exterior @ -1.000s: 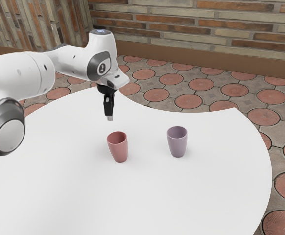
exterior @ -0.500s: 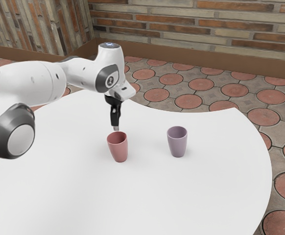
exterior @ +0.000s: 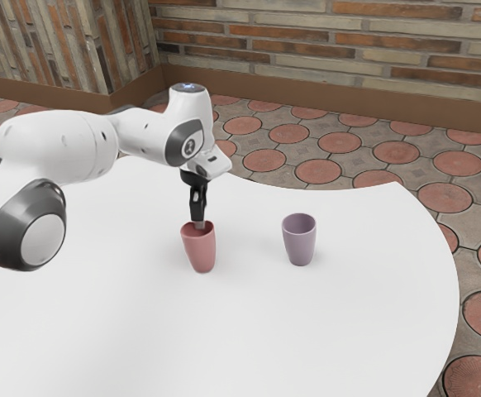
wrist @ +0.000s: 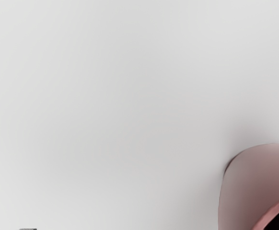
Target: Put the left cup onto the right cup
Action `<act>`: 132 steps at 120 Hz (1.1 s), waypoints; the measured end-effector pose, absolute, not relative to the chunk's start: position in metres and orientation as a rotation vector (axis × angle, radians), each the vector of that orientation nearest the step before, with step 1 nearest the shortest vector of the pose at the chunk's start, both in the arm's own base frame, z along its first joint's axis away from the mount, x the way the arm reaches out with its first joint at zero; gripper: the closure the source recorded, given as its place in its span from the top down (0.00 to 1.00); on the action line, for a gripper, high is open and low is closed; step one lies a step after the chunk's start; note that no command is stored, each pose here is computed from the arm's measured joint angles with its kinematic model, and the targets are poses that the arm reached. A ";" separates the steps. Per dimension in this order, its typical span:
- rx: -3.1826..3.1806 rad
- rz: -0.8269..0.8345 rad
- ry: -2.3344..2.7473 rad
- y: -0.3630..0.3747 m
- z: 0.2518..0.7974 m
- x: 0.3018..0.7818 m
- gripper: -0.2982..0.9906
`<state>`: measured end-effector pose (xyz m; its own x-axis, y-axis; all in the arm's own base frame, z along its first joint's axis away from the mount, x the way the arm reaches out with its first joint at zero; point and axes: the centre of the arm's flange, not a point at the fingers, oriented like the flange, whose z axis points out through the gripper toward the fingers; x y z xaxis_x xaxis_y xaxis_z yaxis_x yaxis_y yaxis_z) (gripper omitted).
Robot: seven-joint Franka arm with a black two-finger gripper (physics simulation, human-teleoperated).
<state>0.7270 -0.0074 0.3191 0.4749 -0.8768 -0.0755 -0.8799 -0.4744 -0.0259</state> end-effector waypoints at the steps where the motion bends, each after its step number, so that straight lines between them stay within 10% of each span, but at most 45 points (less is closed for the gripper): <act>1: -2.645 0.079 1.577 -0.008 0.319 0.727 0.63; 49: -2.646 0.073 1.588 -0.022 0.314 0.726 0.31; 132: -2.689 0.085 1.526 -0.029 0.312 0.715 0.18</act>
